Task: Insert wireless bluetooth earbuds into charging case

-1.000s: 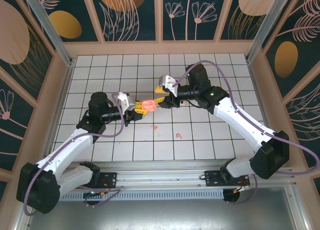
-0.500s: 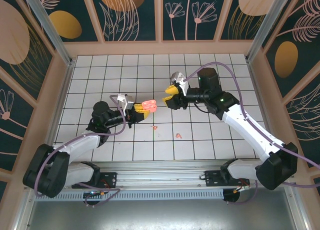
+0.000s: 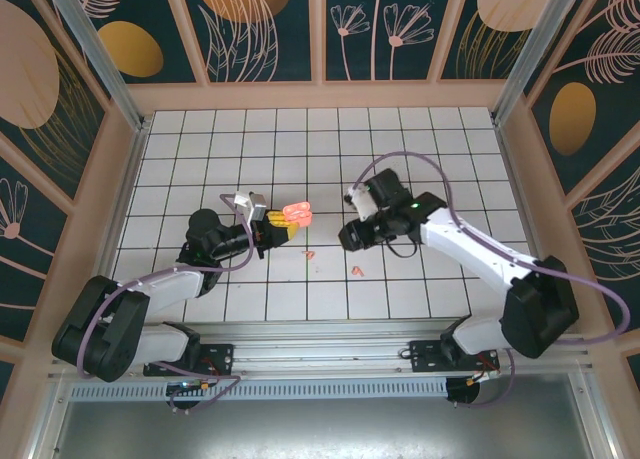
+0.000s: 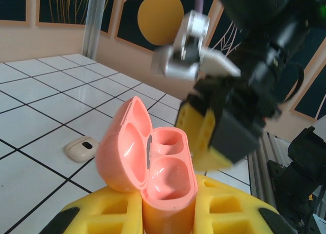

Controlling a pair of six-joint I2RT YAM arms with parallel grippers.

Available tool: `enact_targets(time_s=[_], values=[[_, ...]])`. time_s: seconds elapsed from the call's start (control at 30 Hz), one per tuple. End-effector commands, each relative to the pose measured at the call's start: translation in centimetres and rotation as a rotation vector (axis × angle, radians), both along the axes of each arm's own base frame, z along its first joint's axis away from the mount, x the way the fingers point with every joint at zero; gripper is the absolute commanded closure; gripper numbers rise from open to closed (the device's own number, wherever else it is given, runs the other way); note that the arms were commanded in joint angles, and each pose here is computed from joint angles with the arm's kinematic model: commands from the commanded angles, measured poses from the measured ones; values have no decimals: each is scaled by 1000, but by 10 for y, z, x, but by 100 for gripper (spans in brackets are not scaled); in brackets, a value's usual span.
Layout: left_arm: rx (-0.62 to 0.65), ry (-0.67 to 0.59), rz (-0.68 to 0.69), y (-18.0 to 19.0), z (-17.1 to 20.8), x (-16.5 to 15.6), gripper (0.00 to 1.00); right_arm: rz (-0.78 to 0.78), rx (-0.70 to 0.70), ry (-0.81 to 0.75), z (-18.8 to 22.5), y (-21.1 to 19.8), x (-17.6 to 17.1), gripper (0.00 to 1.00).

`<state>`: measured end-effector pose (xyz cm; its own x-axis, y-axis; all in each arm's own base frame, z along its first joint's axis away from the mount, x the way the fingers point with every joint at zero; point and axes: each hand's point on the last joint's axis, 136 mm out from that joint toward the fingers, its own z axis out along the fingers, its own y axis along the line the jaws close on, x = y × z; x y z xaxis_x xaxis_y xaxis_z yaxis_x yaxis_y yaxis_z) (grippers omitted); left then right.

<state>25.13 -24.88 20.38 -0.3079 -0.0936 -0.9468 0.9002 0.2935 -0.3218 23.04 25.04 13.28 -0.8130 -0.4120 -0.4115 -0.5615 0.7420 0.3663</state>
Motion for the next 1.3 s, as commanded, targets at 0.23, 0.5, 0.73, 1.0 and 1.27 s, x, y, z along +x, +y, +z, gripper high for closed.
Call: enact_targets(time_s=[0.23, 0.5, 0.73, 1.0, 1.27], values=[[-14, -16, 7, 0, 6, 0, 83, 36, -400, 85, -79, -22, -20, 54], [-3, -16, 5, 0, 6, 1, 83, 99, -477, 96, -97, -19, -27, 54], [-4, -16, 5, 0, 8, 1, 83, 108, -501, 93, -101, -22, -28, 54], [2, -11, 7, -1, 7, 2, 83, 105, -518, 63, -104, -19, -17, 55], [4, -5, 5, -1, 7, 3, 83, 120, -529, 69, -112, -18, -17, 56]])
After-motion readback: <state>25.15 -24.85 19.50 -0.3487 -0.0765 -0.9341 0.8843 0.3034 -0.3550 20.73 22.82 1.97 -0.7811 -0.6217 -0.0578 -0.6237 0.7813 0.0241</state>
